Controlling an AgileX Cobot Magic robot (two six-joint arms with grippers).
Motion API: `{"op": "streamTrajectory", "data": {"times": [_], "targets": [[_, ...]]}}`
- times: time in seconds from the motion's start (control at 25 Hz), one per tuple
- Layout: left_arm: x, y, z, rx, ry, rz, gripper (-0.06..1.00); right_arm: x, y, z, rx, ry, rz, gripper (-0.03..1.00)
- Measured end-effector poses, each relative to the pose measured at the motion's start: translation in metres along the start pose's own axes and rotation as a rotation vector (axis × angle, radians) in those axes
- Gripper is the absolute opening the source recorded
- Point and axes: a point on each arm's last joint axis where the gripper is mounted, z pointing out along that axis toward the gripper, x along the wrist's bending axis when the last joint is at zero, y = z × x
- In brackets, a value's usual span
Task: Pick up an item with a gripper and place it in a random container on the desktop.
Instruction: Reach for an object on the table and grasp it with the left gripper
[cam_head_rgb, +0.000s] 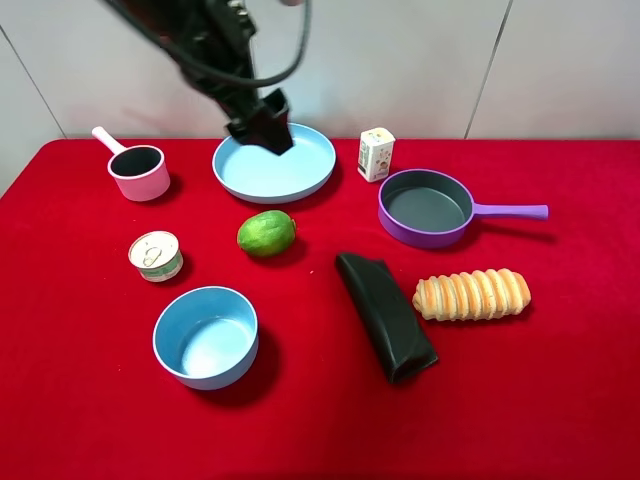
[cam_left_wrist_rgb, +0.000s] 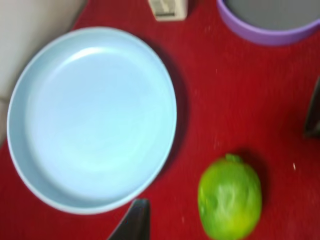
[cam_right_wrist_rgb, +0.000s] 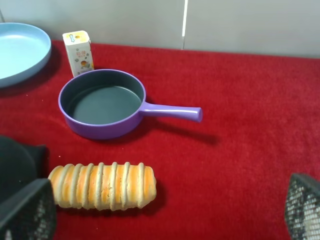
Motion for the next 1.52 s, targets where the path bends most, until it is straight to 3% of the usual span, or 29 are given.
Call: {"op": "streamTrajectory", "data": {"times": [0.8, 1.52], "targets": [[0.028, 0.059, 0.09, -0.064, 0.03, 0.041, 0.99, 0.0, 0.0, 0.0, 0.0, 0.0, 0.0, 0.69], [0.036, 0.067, 0.156, -0.222, 0.093, -0.006, 0.99, 0.0, 0.0, 0.0, 0.0, 0.0, 0.0, 0.69]]}}
